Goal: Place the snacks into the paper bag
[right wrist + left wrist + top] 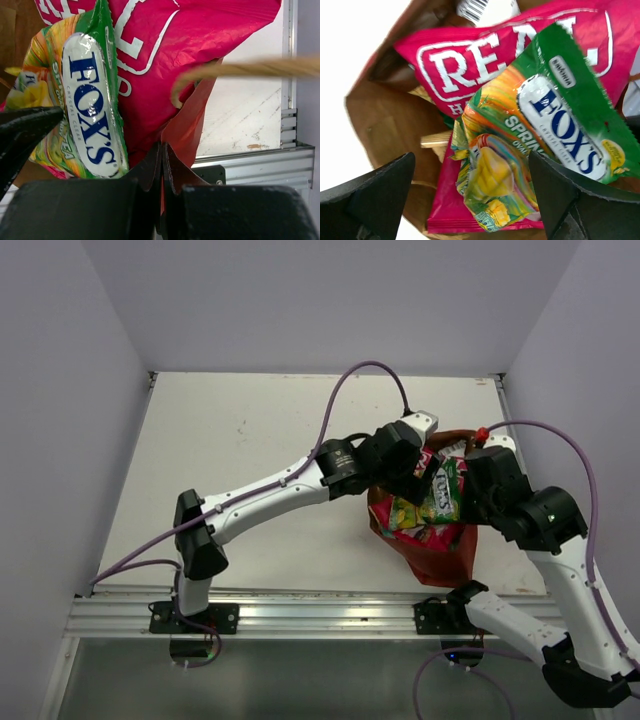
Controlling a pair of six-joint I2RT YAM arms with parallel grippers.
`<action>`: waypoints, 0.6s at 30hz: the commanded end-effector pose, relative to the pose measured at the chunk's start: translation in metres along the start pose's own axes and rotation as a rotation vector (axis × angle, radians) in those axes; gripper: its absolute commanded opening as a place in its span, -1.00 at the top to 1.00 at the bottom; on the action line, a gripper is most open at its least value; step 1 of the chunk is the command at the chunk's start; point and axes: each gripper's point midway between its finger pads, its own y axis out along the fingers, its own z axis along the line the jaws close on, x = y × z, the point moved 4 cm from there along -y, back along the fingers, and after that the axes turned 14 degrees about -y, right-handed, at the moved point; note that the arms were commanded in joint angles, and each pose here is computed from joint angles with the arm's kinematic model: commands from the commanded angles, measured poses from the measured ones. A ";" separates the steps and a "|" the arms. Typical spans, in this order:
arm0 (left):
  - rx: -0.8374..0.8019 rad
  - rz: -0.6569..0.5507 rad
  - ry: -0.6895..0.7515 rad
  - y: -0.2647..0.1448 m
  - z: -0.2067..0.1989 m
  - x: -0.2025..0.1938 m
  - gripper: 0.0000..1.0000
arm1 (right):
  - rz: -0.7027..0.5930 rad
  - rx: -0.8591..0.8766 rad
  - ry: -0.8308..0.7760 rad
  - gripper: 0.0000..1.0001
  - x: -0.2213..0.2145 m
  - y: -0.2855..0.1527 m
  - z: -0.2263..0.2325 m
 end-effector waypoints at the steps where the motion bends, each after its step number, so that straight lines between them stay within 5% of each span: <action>1: 0.041 -0.146 0.002 -0.036 -0.003 0.030 -0.99 | -0.096 0.056 0.047 1.00 0.022 -0.001 0.010; 7: 0.122 -0.249 -0.107 -0.055 0.031 0.035 -0.99 | -0.101 0.060 0.049 1.00 0.023 -0.001 0.011; 18: 0.243 -0.103 -0.177 -0.013 0.088 -0.016 -0.88 | -0.102 0.061 0.048 1.00 0.023 -0.001 0.010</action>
